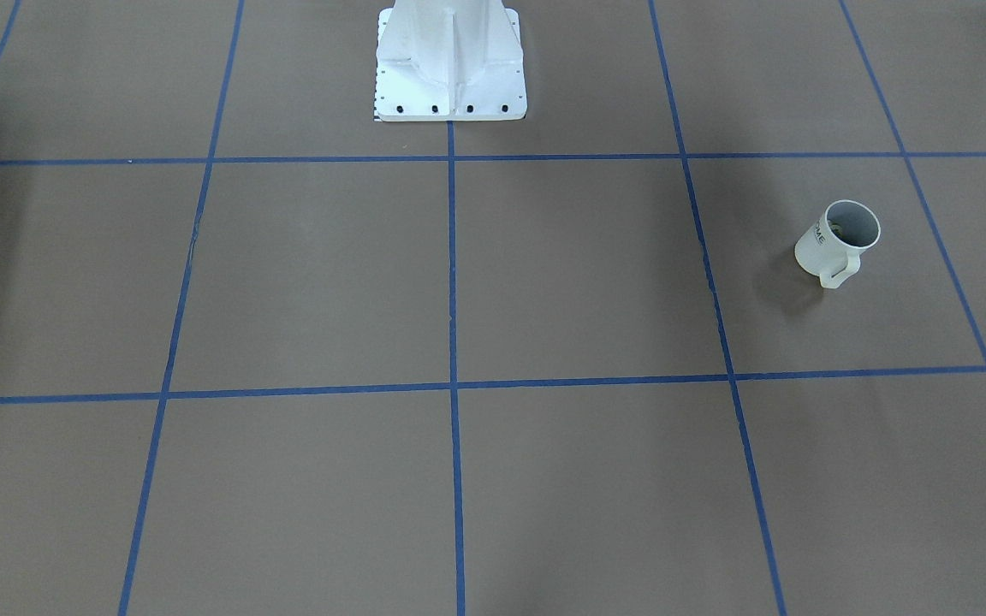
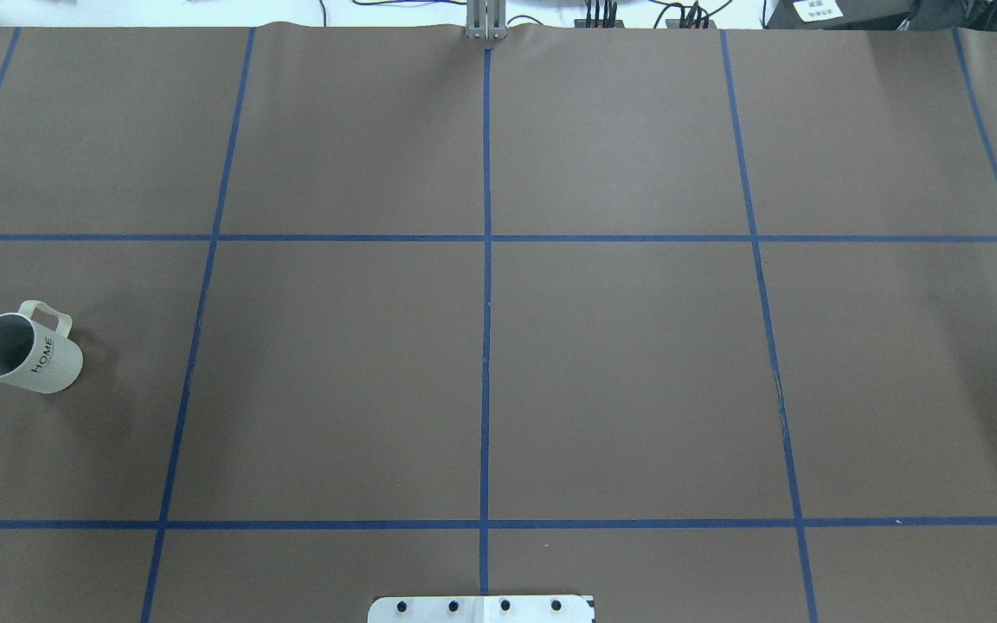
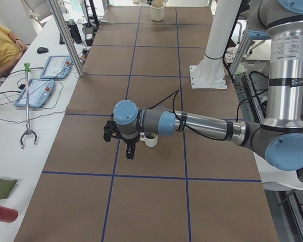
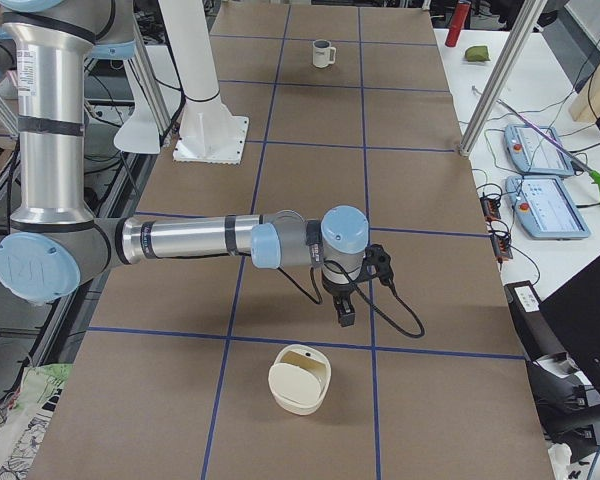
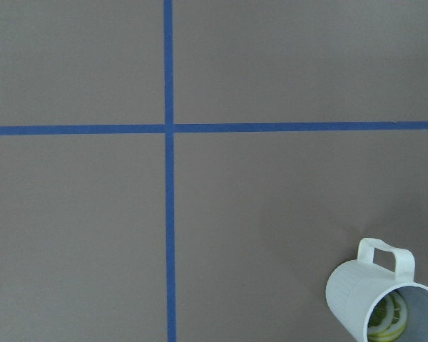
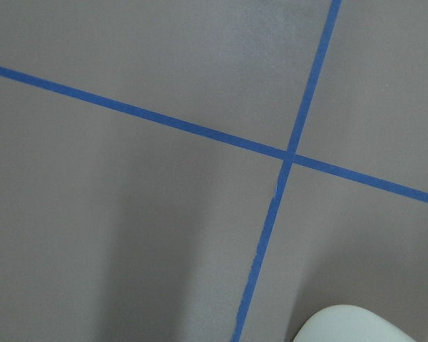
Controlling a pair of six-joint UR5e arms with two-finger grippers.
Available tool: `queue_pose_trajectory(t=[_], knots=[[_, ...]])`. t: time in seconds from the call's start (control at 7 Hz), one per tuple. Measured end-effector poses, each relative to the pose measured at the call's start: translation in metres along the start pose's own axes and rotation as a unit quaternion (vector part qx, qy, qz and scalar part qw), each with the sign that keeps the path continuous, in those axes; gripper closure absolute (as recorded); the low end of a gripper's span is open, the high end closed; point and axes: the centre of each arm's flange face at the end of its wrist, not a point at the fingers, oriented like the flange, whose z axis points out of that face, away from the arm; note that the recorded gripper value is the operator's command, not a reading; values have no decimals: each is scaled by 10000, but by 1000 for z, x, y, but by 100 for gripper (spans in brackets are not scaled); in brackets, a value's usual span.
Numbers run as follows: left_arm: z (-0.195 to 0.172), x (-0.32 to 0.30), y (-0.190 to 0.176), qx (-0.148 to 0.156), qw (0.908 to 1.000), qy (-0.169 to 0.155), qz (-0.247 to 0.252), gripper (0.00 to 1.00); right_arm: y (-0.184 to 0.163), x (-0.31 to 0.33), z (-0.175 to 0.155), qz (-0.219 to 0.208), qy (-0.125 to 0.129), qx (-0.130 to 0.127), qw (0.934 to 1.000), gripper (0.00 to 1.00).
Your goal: Left arm hands cup to right arm to dump lemon
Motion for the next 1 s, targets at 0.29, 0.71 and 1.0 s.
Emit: queue_pose_trajectory(t=[0.29, 0.71, 1.0], knots=[[37, 46, -4, -236, 9989, 374, -134, 0, -3, 1, 1, -98, 22, 102, 9999, 1], [112, 103, 11, -425, 9990, -3, 104, 0, -7, -3, -4, -227, 16, 248, 9994, 1], [141, 101, 33, -432, 9981, -246, 362, 3, -6, -2, -2, -219, -53, 244, 9994, 1]])
